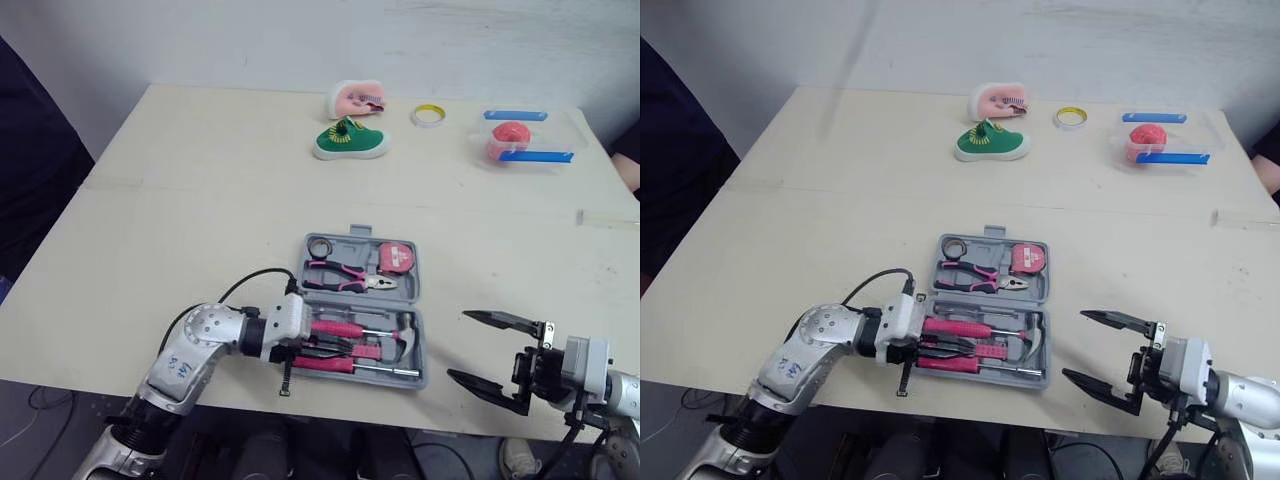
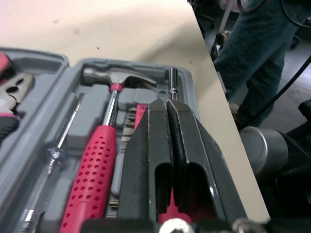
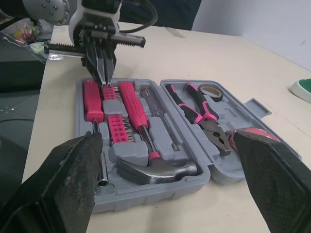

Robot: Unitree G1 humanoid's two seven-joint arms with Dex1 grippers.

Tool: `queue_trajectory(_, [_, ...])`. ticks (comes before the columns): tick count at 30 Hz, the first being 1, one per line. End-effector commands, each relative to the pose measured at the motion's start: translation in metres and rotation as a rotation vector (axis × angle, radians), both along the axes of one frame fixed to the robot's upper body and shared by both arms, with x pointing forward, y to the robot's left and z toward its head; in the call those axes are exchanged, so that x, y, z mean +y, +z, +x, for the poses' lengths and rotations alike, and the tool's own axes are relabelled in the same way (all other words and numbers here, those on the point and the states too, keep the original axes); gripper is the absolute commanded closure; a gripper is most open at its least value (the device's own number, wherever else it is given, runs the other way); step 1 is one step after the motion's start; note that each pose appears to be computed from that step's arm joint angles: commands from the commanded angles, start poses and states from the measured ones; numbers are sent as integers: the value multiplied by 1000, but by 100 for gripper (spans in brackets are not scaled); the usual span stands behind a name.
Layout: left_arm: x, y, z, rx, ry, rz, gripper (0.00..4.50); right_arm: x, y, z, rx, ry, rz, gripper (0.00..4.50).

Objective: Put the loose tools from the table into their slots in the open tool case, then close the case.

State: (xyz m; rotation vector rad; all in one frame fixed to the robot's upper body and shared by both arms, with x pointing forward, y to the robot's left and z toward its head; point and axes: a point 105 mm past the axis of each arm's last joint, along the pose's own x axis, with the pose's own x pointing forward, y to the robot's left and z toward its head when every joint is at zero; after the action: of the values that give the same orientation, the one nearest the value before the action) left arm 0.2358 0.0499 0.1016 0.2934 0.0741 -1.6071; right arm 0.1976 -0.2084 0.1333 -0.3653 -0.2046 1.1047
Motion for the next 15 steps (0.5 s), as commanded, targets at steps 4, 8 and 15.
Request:
queue_trajectory(4, [-4, -8, -2, -15, -60, 30, 446, 6, 4, -8, 2, 28, 0, 0])
queue_trajectory(8, [-3, -22, -6, 17, -60, 92, 446, 4, 4, -8, 5, 15, -5, 0])
queue_trajectory(15, [4, -54, -3, 87, 40, 254, 446, 5, 7, -5, 2, 2, -7, 0])
